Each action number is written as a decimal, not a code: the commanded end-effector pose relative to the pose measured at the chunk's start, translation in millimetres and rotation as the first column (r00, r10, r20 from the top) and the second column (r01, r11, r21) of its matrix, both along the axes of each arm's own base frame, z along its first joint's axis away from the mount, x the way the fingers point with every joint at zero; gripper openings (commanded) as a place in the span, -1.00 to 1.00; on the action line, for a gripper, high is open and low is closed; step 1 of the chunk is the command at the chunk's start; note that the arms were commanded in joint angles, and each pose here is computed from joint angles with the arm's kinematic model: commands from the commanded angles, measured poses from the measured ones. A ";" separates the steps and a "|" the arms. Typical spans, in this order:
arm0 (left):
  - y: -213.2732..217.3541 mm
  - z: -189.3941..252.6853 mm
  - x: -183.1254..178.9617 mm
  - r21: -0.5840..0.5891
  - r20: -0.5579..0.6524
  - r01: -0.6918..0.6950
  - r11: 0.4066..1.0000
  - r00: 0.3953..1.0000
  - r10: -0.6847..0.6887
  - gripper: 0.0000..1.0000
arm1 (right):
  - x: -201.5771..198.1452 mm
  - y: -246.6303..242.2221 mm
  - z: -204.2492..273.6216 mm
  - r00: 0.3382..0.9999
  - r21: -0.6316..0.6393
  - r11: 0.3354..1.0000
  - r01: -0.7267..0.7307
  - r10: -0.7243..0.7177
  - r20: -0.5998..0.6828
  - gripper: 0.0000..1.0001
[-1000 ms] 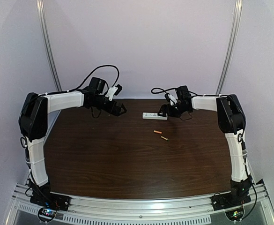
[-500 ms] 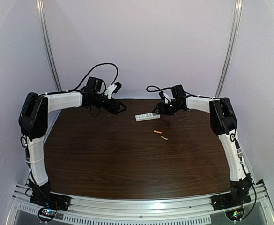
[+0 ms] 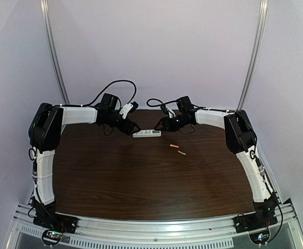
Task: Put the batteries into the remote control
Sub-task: Move the remote control to the center of the board, then pick up the remote control from the center of the board, then pass from the left arm to the right
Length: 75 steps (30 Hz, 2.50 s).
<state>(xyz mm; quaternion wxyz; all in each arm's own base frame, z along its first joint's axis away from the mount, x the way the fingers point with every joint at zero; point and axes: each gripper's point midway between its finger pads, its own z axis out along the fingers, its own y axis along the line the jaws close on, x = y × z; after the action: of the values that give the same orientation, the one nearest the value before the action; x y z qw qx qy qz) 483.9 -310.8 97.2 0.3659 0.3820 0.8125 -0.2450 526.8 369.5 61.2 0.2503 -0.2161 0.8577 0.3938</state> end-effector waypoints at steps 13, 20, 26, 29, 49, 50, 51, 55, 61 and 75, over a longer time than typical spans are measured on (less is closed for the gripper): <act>-16.1 -43.6 22.1 0.157 0.097 0.196 0.968 0.972 -0.212 0.77 | -1.1 -11.6 65.8 0.998 0.185 0.983 0.008 -0.020 0.059 0.23; -23.2 -59.1 16.4 0.140 0.029 0.251 0.958 0.966 -0.257 0.63 | -8.7 -37.8 106.0 0.992 0.209 0.977 0.033 -0.058 0.115 0.26; -23.1 -77.6 9.0 0.238 0.020 0.249 0.939 0.965 -0.261 0.37 | -22.8 -54.3 132.6 0.985 0.219 0.975 0.043 -0.078 0.153 0.26; -23.3 -88.0 1.4 0.296 0.012 0.255 0.920 0.963 -0.271 0.14 | -35.5 -65.5 138.3 0.984 0.213 0.976 0.054 -0.088 0.154 0.26; -19.8 6.4 -96.1 -0.045 -0.099 0.184 0.982 0.977 -0.188 -0.73 | -132.4 -100.3 208.4 0.929 0.206 0.979 -0.007 -0.070 0.364 0.39; -22.6 17.9 -106.8 -0.089 -0.114 0.200 0.976 0.971 -0.209 -0.74 | -144.1 -94.8 213.9 0.914 0.200 0.979 -0.041 -0.044 0.403 0.41; -25.5 28.1 -117.3 -0.128 -0.129 0.217 0.968 0.964 -0.233 -0.74 | -155.5 -90.2 217.5 0.901 0.184 0.981 -0.067 -0.020 0.434 0.42; -39.7 67.8 -170.7 -0.260 -0.179 0.318 0.912 0.912 -0.369 -0.78 | -208.8 -70.9 220.3 0.822 0.035 0.980 -0.198 0.147 0.551 0.46; -40.8 102.2 -249.2 -0.357 -0.226 0.433 0.828 0.820 -0.526 -0.80 | -288.7 -60.5 235.8 0.684 -0.072 0.953 -0.293 0.262 0.681 0.54; -36.3 165.1 -379.1 -0.602 -0.186 0.635 0.484 0.478 -0.858 -0.80 | -394.4 -46.3 244.6 0.558 -0.272 0.852 -0.448 0.504 0.659 0.52</act>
<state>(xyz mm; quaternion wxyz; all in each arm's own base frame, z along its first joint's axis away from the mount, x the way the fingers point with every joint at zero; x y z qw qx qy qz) 145.8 -344.9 250.4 0.1461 0.5216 0.5861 -0.6026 141.6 325.0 314.1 0.4516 -0.5507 0.6039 0.3578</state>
